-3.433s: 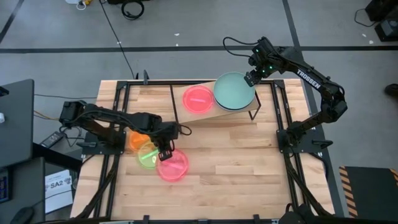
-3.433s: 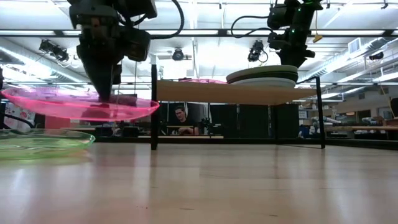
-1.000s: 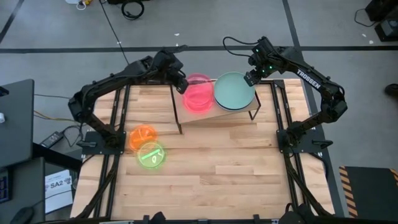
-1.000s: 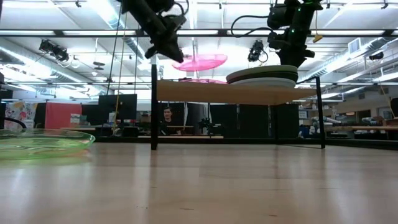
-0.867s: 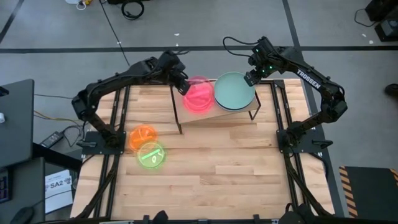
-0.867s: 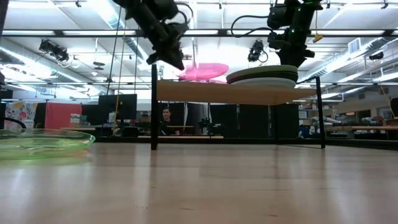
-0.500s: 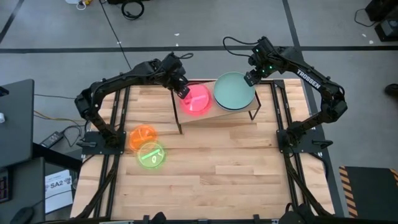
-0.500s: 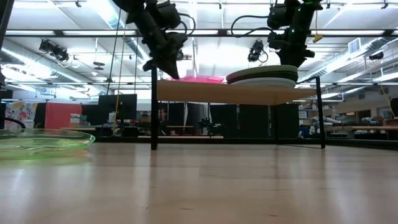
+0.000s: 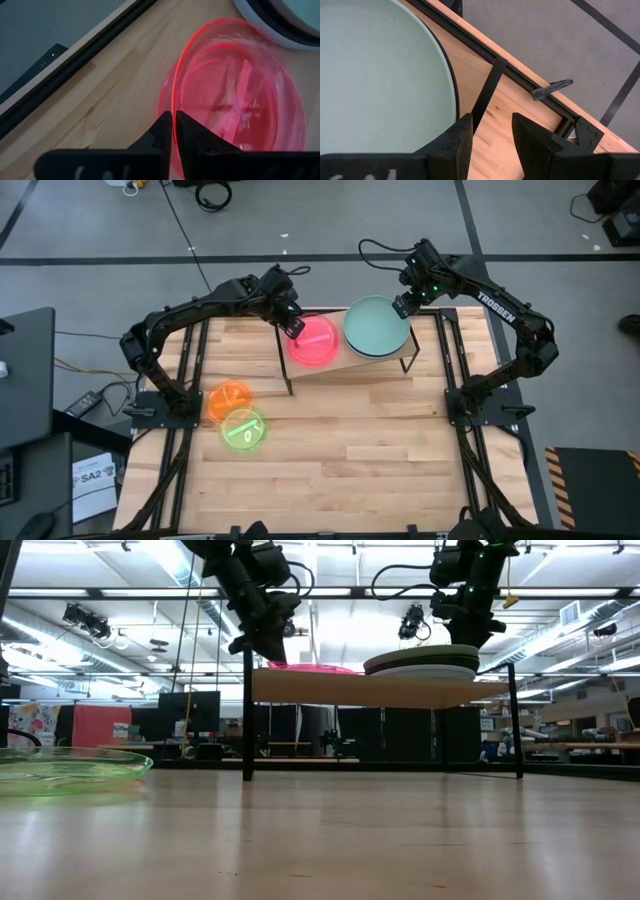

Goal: Place and stack plates onto a shelf
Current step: Stack the small pink plate on top of the small pink plate on the shelf, then stack the small green plate on top of the small pink plate on the shelf

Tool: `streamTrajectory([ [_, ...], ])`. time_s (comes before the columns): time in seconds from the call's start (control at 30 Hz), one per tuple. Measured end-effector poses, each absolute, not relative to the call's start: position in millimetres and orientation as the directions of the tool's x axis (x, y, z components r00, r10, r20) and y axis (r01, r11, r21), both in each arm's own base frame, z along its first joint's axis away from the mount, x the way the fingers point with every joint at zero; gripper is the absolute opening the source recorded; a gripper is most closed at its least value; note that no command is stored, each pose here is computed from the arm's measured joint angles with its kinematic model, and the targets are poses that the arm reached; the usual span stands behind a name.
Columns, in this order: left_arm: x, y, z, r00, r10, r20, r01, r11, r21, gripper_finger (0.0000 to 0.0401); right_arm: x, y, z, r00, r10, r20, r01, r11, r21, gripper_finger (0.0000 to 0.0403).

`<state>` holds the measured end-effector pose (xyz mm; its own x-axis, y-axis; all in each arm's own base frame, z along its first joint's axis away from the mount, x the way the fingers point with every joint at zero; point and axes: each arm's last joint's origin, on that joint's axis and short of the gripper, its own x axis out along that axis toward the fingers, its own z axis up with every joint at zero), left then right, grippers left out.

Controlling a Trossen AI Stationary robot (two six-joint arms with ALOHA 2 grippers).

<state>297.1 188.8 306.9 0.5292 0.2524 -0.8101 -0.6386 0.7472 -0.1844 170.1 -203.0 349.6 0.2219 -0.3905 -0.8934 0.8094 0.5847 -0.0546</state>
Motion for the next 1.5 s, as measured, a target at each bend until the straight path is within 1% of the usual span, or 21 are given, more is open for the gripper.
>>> streamTrajectory([
  [0.57, 296.8, 189.5, 307.0, 0.516, 0.278, -0.810, -0.657, 0.736, -0.166, 0.0034, 170.5, -203.5, 349.9, 0.226, -0.396, -0.890, 0.809, 0.585, -0.054, 0.0144],
  [0.73, 296.8, 189.5, 307.1, 0.516, 0.279, -0.810, -0.656, 0.736, -0.165, 0.0034, 173.2, -201.3, 353.0, 0.250, -0.414, -0.875, 0.785, 0.616, -0.067, 0.0144],
  [0.87, 296.9, 189.6, 307.2, 0.517, 0.280, -0.809, -0.656, 0.736, -0.165, 0.0034, 171.7, -184.6, 368.6, 0.316, -0.457, -0.831, 0.758, 0.649, -0.069, 0.0144],
  [1.03, 298.6, 190.7, 308.7, 0.535, 0.291, -0.793, -0.652, 0.740, -0.168, 0.0034, 165.9, -151.9, 395.5, 0.443, -0.512, -0.736, 0.712, 0.700, -0.058, 0.0144],
  [1.17, 300.3, 191.8, 310.5, 0.553, 0.303, -0.776, -0.648, 0.742, -0.172, 0.0034, 160.9, -123.4, 411.9, 0.541, -0.511, -0.667, 0.651, 0.757, -0.052, 0.0144],
  [1.27, 301.4, 192.5, 311.6, 0.565, 0.310, -0.765, -0.645, 0.744, -0.175, 0.0034, 157.7, -102.8, 420.4, 0.609, -0.487, -0.626, 0.593, 0.804, -0.048, 0.0144],
  [1.37, 301.5, 192.5, 311.8, 0.566, 0.311, -0.763, -0.645, 0.744, -0.175, 0.0034, 158.0, -85.5, 419.2, 0.681, -0.453, -0.575, 0.543, 0.839, -0.017, 0.0144],
  [1.5, 301.5, 192.6, 311.9, 0.567, 0.312, -0.763, -0.645, 0.744, -0.175, 0.0034, 161.6, -68.1, 401.3, 0.762, -0.400, -0.510, 0.471, 0.882, 0.012, 0.0144],
])
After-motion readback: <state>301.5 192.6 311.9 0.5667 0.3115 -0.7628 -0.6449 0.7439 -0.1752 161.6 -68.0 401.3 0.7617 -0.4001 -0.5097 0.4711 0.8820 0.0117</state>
